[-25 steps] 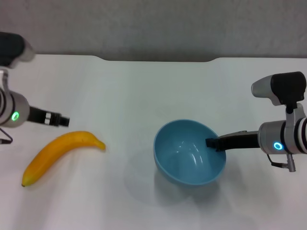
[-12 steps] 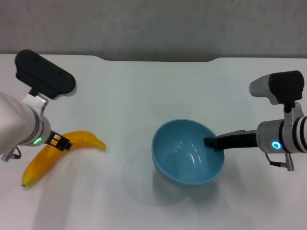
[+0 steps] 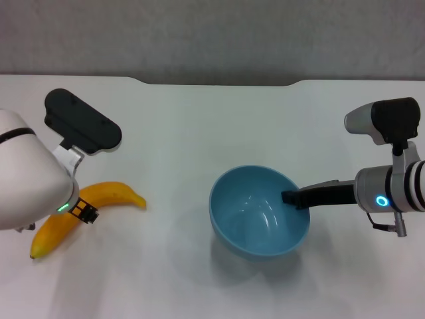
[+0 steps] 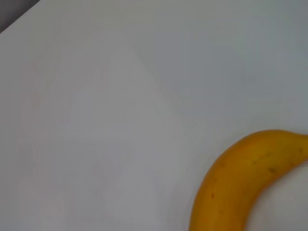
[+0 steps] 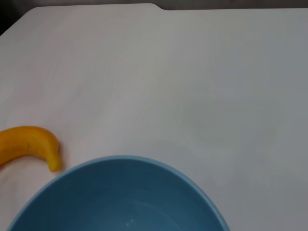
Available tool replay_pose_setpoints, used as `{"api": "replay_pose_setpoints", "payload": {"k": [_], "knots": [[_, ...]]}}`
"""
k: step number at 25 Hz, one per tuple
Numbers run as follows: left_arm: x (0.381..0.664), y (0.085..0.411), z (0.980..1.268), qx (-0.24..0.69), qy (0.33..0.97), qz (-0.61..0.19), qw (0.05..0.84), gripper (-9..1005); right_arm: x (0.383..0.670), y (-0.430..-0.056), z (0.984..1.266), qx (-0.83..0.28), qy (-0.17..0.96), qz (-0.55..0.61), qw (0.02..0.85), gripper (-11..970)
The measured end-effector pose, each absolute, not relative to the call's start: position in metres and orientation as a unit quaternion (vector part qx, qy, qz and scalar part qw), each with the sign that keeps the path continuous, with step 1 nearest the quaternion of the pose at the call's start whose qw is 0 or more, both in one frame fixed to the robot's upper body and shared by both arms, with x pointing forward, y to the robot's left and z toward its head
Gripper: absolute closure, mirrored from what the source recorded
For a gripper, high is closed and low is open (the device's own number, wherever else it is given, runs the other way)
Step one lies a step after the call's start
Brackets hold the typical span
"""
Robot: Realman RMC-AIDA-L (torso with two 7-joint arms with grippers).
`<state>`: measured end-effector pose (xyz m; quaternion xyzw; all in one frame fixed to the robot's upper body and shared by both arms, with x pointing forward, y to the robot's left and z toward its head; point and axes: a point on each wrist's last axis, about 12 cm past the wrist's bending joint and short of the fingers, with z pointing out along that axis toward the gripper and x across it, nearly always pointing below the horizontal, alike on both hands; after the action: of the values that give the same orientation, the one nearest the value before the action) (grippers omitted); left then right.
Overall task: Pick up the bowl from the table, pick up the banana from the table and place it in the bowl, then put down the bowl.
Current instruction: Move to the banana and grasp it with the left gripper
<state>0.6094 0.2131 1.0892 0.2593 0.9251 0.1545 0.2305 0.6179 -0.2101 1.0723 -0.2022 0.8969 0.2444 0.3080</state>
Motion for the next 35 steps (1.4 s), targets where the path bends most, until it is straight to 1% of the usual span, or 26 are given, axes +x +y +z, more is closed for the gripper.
{"api": "replay_pose_setpoints", "payload": {"k": [21, 26, 35], "knots": [[0.621, 0.220, 1.079, 0.246, 0.929, 0.170, 0.219, 331, 0.619, -0.208, 1.075, -0.206, 0.895, 0.246, 0.311, 923], [0.622, 0.222, 1.078, 0.243, 0.930, 0.172, 0.217, 383, 0.619, -0.206, 1.076, -0.208, 0.894, 0.247, 0.312, 924], [0.621, 0.228, 1.069, 0.233, 0.933, 0.171, 0.212, 415, 0.619, -0.203, 1.077, -0.215, 0.892, 0.246, 0.313, 923]]}}
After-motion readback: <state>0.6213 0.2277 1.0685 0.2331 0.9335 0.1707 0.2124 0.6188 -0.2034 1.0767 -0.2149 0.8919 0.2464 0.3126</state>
